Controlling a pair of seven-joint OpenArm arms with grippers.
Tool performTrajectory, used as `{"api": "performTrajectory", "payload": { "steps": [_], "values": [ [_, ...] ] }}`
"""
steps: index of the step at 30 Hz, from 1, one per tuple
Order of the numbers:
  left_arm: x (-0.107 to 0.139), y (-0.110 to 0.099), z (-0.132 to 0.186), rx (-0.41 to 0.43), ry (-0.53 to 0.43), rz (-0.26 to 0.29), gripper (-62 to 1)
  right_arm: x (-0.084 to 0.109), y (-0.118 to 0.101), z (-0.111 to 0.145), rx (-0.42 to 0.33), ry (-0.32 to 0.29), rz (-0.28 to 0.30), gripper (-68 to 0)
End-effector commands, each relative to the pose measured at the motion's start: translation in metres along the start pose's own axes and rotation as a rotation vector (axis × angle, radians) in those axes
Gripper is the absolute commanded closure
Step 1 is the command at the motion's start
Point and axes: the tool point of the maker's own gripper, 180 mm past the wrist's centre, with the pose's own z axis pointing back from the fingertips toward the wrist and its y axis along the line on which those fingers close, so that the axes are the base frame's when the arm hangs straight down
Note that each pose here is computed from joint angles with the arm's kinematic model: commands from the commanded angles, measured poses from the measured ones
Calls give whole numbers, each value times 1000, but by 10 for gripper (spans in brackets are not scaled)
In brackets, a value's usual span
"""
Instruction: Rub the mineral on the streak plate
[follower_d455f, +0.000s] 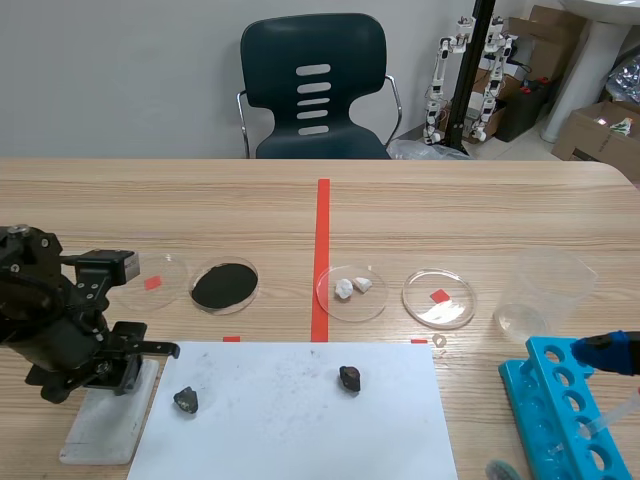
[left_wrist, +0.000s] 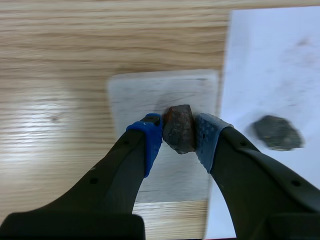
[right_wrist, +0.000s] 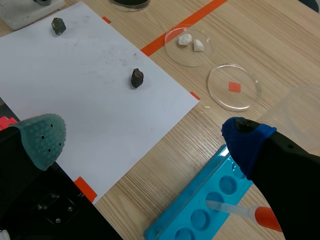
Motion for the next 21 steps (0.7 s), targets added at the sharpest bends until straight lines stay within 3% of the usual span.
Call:
{"api": "performTrajectory", "payload": {
  "steps": [1,4,7,21],
  "values": [
    [6,-9,2,-46,-21,9,-111,9,2,-1,5,-36,-5,-679],
    [7,-15,3,-79,-25,8,-111,9,2,-1,5,-36,-5,-679],
    [8,-11,3,-59,-28,0,-111,9,2,-1,5,-36,-5,-679],
    [11,80,21,465,-36,-53,-110,9,2,-1,5,-36,-5,-679]
  ]
}}
